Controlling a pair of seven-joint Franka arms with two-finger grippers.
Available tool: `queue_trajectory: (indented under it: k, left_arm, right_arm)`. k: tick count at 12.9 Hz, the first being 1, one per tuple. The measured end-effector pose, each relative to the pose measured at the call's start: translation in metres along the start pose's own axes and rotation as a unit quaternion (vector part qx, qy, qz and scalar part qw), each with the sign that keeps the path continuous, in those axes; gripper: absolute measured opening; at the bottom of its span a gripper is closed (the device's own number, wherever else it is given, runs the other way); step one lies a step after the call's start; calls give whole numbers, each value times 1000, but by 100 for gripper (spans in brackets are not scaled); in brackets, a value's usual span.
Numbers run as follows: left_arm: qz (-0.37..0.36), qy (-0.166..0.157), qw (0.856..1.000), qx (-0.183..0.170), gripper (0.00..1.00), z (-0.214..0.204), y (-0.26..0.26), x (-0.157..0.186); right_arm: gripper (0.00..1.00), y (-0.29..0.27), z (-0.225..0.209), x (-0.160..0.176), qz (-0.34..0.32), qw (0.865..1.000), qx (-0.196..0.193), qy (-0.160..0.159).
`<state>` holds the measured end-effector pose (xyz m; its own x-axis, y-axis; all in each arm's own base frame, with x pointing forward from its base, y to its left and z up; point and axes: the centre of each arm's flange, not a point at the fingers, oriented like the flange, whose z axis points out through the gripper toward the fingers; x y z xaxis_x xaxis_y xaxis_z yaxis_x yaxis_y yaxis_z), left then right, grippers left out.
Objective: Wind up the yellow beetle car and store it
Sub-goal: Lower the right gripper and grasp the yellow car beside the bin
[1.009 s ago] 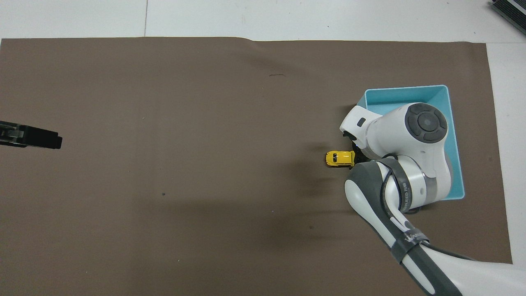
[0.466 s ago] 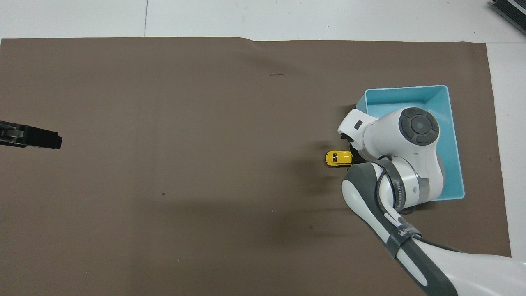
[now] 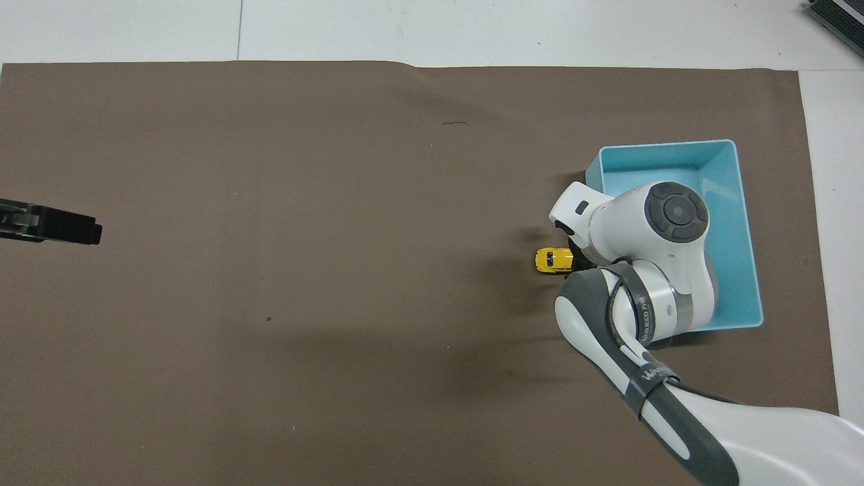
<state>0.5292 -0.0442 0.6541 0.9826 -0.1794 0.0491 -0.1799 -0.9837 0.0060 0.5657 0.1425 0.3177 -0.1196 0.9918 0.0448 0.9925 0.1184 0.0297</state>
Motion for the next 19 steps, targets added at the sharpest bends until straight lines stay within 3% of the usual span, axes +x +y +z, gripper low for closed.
queue_trajectory:
  k: [10, 13, 16, 19]
  left_arm:
    - [0, 0, 1000, 0, 100, 0, 0, 0]
    - [0, 0, 1000, 0, 100, 0, 0, 0]
    - [0, 0, 1000, 0, 100, 0, 0, 0]
    - [0, 0, 1000, 0, 100, 0, 0, 0]
  right_arm:
    - [97, -10, 18, 10, -9, 1000, 12, -1]
    - [86, -10, 19, 9, -9, 1000, 12, -1]
    - [50, -10, 18, 10, -9, 1000, 11, -1]
    - [49, -8, 15, 14, -13, 1000, 8, 0]
